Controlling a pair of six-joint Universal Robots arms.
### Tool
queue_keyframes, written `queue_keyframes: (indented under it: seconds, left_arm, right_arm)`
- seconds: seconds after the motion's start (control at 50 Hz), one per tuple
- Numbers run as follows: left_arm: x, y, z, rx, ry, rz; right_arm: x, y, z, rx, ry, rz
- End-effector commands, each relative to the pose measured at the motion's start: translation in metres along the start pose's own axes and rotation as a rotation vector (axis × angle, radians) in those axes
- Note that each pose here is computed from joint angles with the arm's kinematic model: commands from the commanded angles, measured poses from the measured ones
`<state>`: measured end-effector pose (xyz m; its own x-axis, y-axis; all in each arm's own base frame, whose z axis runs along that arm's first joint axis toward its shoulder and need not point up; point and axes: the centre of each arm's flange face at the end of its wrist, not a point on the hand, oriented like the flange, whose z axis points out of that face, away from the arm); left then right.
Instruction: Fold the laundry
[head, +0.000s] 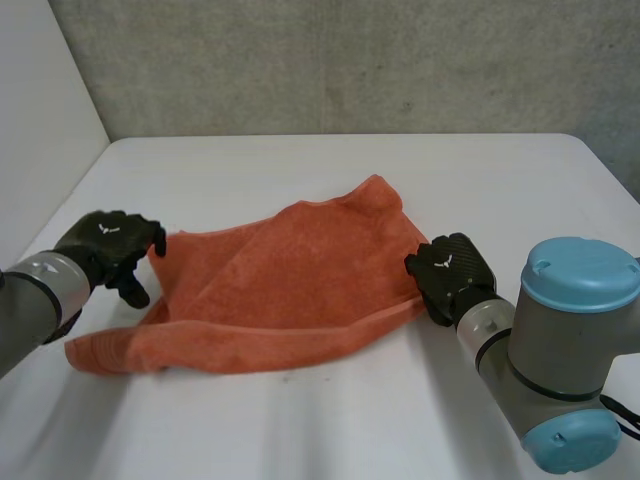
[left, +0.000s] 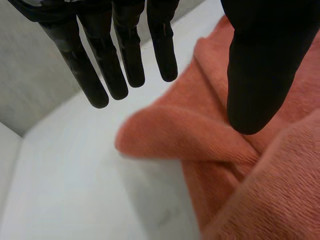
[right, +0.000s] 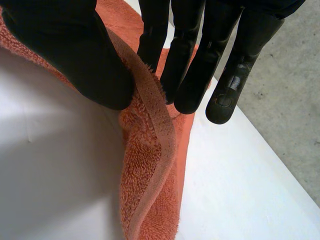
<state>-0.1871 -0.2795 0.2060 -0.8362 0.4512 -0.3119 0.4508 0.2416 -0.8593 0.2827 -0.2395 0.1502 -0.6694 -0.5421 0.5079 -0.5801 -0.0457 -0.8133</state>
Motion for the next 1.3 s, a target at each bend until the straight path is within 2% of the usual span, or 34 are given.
queue_keyframes:
  seconds: [0.02, 0.22, 0.42, 1.06, 1.16, 1.2, 1.22, 1.28, 1.3]
  left_arm:
    - [-0.001, 0.014, -0.001, -0.157, 0.044, -0.110]
    - [0.004, 0.028, -0.003, -0.209, 0.055, -0.118]
    - [0.002, 0.038, -0.007, -0.266, 0.010, -0.116]
    - [0.012, 0.053, -0.008, -0.325, 0.047, -0.117]
    - [0.014, 0.036, -0.018, -0.262, 0.040, -0.092]
    - [0.010, 0.012, -0.034, -0.160, 0.009, -0.066]
    - [0.006, -0.003, -0.044, -0.097, -0.016, -0.056]
    - [0.001, -0.018, -0.055, -0.026, -0.047, -0.043]
    - [-0.004, -0.038, -0.072, 0.070, -0.087, -0.025]
  right_arm:
    - [0.000, 0.000, 0.000, -0.001, -0.002, -0.001]
    - [-0.001, 0.001, 0.000, -0.003, -0.001, -0.002]
    - [-0.001, 0.001, 0.000, -0.005, -0.004, -0.004]
    - [0.000, 0.001, -0.003, -0.040, -0.018, -0.039]
    - [0.016, -0.009, -0.017, -0.121, -0.049, -0.129]
    - [0.023, -0.015, -0.020, -0.123, -0.036, -0.130]
    - [0.049, -0.034, -0.030, -0.109, 0.017, -0.123]
    - [0.066, -0.047, -0.039, -0.093, 0.053, -0.122]
    - [0.073, -0.053, -0.043, -0.082, 0.072, -0.122]
